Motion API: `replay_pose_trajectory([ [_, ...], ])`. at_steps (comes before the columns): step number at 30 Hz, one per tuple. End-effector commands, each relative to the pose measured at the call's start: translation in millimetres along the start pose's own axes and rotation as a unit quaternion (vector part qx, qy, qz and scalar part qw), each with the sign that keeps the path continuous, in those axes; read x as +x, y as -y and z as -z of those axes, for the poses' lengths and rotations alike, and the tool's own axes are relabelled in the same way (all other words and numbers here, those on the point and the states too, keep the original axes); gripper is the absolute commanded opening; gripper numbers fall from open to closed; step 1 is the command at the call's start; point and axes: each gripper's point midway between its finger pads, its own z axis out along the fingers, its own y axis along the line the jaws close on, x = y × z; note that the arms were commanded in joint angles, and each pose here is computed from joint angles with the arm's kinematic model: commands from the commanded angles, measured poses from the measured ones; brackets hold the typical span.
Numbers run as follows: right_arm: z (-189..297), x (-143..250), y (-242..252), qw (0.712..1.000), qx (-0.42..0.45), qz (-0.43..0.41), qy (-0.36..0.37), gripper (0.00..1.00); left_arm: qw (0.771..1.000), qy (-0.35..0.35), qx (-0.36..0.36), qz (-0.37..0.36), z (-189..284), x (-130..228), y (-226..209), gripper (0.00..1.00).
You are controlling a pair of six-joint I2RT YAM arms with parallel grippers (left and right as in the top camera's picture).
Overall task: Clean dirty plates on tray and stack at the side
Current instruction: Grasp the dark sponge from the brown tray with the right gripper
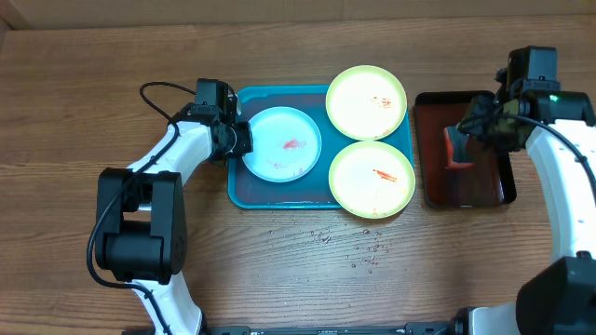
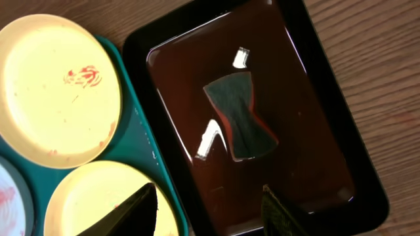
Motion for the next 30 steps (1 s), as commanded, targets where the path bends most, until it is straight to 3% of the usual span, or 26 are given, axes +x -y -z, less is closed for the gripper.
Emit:
replay_pose_trajectory([
  [1,-22,-7,16,0.999,0.020,-0.033,-0.017,0.52,1.000,-0.026,-0.015,0.005,-9,19,-8,0.04],
  [5,-53,-3,43,0.996,0.023,-0.060,-0.062,0.39,1.000,-0.026,-0.015,0.005,-9,19,-8,0.04],
  [9,-74,-7,38,0.995,-0.063,0.010,-0.077,0.38,1.000,-0.025,-0.015,0.005,-9,19,-8,0.04],
  [14,-86,-13,39,0.993,-0.070,0.067,-0.065,0.38,1.000,-0.022,-0.014,0.004,-10,17,-8,0.04],
  [22,-130,1,27,0.990,0.014,0.108,-0.088,0.37,0.999,-0.013,-0.029,0.003,-9,14,-13,0.04],
  [25,-146,15,27,0.987,0.029,0.114,-0.113,0.28,0.999,-0.011,-0.043,0.003,-9,13,-18,0.04],
  [30,-152,19,31,0.986,0.041,0.101,-0.122,0.22,0.999,-0.011,-0.043,0.003,-9,13,-18,0.04],
])
